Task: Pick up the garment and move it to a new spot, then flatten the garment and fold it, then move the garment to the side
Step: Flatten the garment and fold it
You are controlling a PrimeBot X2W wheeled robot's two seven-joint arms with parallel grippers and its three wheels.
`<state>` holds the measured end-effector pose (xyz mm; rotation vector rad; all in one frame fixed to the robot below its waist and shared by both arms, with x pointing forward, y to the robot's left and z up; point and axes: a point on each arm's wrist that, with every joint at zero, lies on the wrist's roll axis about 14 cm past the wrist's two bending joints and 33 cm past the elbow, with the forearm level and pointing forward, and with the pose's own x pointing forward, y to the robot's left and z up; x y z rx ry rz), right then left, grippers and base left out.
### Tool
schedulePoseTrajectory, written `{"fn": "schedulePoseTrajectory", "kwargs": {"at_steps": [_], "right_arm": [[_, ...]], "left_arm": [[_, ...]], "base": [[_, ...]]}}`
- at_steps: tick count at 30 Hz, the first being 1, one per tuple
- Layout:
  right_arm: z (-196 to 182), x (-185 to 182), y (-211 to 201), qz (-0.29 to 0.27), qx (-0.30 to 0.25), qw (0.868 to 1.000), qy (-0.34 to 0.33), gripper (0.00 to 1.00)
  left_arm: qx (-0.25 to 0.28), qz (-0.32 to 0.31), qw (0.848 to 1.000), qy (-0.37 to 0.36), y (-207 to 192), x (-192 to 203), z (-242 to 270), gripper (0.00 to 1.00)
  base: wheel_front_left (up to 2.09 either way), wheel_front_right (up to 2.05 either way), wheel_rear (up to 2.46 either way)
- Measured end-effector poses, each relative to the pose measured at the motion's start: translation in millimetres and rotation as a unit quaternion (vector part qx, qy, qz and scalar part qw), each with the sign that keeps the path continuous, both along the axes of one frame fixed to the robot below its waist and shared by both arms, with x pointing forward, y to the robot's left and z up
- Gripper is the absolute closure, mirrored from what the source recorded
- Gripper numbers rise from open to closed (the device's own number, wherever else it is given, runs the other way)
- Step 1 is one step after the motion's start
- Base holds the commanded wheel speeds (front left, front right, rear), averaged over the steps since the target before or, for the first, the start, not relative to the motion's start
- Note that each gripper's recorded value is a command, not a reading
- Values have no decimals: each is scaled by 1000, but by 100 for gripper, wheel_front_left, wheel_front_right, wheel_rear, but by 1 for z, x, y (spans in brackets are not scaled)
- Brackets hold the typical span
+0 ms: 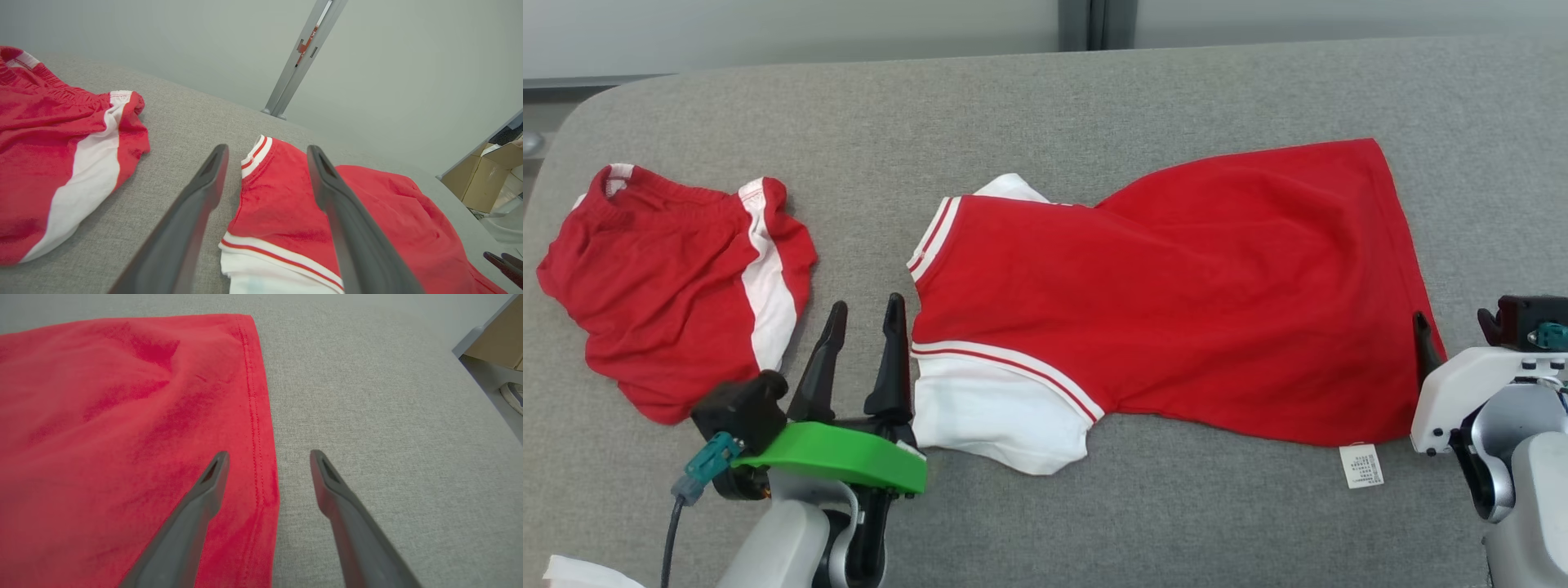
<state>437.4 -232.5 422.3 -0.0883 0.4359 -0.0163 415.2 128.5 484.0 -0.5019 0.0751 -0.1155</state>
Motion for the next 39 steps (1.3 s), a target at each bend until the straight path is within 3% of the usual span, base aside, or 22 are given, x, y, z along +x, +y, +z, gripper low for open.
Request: {"fn": "schedulePoseTrajectory", "kwargs": {"at_steps": [8, 13, 14, 16, 17, 18, 22, 37, 38, 39], "right_arm": [[-41, -1, 3, 1, 38, 990, 136, 0], [-50, 6, 13, 8, 66, 984, 163, 0], [-51, 8, 17, 14, 70, 983, 168, 7], [-51, 13, 23, 25, 70, 983, 169, 67], [-50, 16, 26, 32, 67, 983, 169, 76], [-50, 19, 29, 39, 64, 983, 169, 100], [-41, 37, 31, 48, 57, 986, 149, 100], [-7, 115, 9, -5, 42, 996, 76, 100], [-4, 118, 10, -6, 44, 997, 68, 78], [-1, 120, 12, -4, 44, 997, 58, 16]], "left_arm": [[-4, 5, 1000, -22, -2, -5, 12, 0], [-3, 19, 1000, -22, 7, -5, 10, 0], [-3, 21, 1000, -21, 8, -5, 9, 0], [-2, 24, 1000, -20, 9, -5, 8, 0], [-3, 24, 1000, -20, 9, -5, 7, 0], [-3, 23, 1000, -20, 8, -5, 7, 0], [-5, 26, 999, -18, 9, -3, 5, 0], [-12, 25, 999, -23, 9, 7, 3, 0], [-12, 24, 999, -24, 8, 7, 3, 0], [-15, 20, 999, -26, 5, 7, 4, 0]], "base": [[0, 0, 0], [0, 0, 0], [0, 0, 0], [0, 0, 0], [0, 0, 0], [0, 0, 0], [0, 0, 0], [0, 0, 0], [0, 0, 0], [0, 0, 0]]}}
